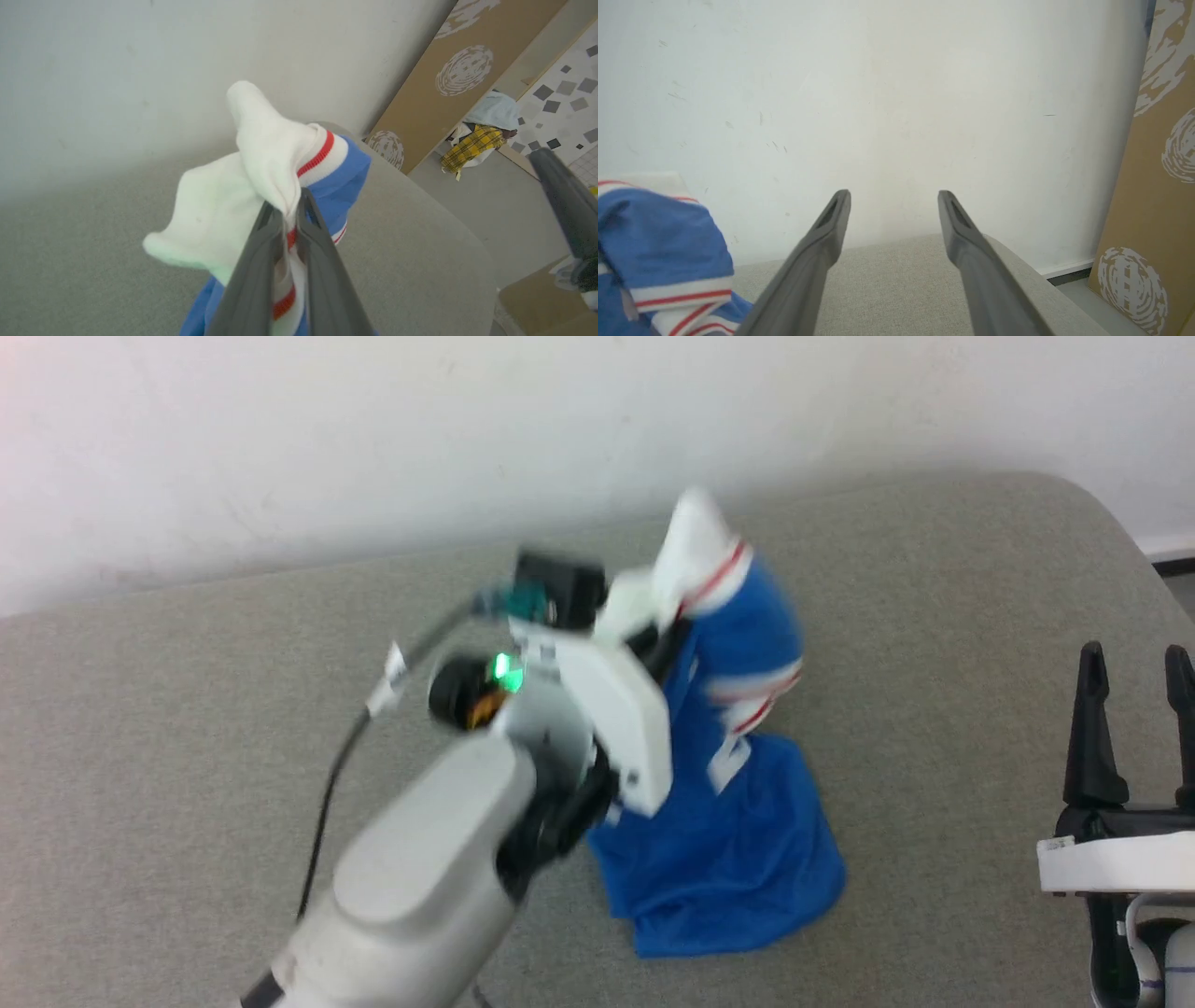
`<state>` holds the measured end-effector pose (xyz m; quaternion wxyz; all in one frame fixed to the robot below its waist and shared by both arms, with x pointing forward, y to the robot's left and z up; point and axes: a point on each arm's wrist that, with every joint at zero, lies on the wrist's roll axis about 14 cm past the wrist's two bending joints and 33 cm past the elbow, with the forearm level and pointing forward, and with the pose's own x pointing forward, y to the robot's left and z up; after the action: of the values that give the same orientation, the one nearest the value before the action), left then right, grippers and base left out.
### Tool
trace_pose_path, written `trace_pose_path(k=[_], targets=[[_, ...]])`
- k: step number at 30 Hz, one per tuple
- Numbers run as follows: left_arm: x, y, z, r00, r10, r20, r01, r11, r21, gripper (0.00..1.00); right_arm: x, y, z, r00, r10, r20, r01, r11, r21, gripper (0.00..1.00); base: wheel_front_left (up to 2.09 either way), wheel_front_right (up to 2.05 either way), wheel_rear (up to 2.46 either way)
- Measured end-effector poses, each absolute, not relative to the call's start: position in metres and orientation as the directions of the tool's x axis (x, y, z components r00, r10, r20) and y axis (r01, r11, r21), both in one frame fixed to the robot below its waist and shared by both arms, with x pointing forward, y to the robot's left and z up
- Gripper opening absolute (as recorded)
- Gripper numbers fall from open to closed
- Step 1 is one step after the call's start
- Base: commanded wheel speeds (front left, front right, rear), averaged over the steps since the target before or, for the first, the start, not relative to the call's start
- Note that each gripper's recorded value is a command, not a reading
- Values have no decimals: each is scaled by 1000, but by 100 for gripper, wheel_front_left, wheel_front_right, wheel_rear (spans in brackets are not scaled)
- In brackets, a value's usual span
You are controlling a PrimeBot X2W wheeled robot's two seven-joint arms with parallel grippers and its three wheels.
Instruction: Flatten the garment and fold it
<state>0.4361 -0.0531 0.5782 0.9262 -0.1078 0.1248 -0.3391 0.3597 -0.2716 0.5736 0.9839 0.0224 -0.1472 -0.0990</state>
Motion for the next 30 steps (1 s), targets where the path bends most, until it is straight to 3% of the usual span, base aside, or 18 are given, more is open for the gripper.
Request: trace_pose_path(k=[7,8,9,10,14,19,22,25,30], targets=[[421,-13,447,716,-516,-470,450,856,-254,0,364,-270,562,948,-199,250,187,980,70,100,0,0,0],[422,-9,443,723,-504,-473,437,864,-252,22,365,-269,561,949,-196,247,185,980,70,100,0,0,0],[424,-8,442,731,-497,-467,428,867,-255,87,366,-269,560,949,-195,246,183,981,69,100,0,0,0],[425,-7,444,740,-496,-455,418,869,-266,100,368,-268,559,951,-191,244,180,981,68,100,0,0,0],[435,0,465,800,-484,-355,395,870,-296,100,374,-259,559,955,-165,245,153,986,70,100,0,0,0],[448,21,533,891,-444,-93,398,864,-309,100,374,-249,563,957,-136,255,120,990,77,100,0,0,0],[442,56,559,933,-358,35,355,902,-246,100,370,-245,562,960,-126,250,109,991,79,100,0,0,0],[425,101,561,963,-249,101,262,953,-153,100,365,-241,562,962,-115,248,98,992,81,100,0,0,0],[387,156,552,990,-74,118,90,986,-138,100,361,-236,556,968,-101,229,84,993,83,100,0,0,0]])
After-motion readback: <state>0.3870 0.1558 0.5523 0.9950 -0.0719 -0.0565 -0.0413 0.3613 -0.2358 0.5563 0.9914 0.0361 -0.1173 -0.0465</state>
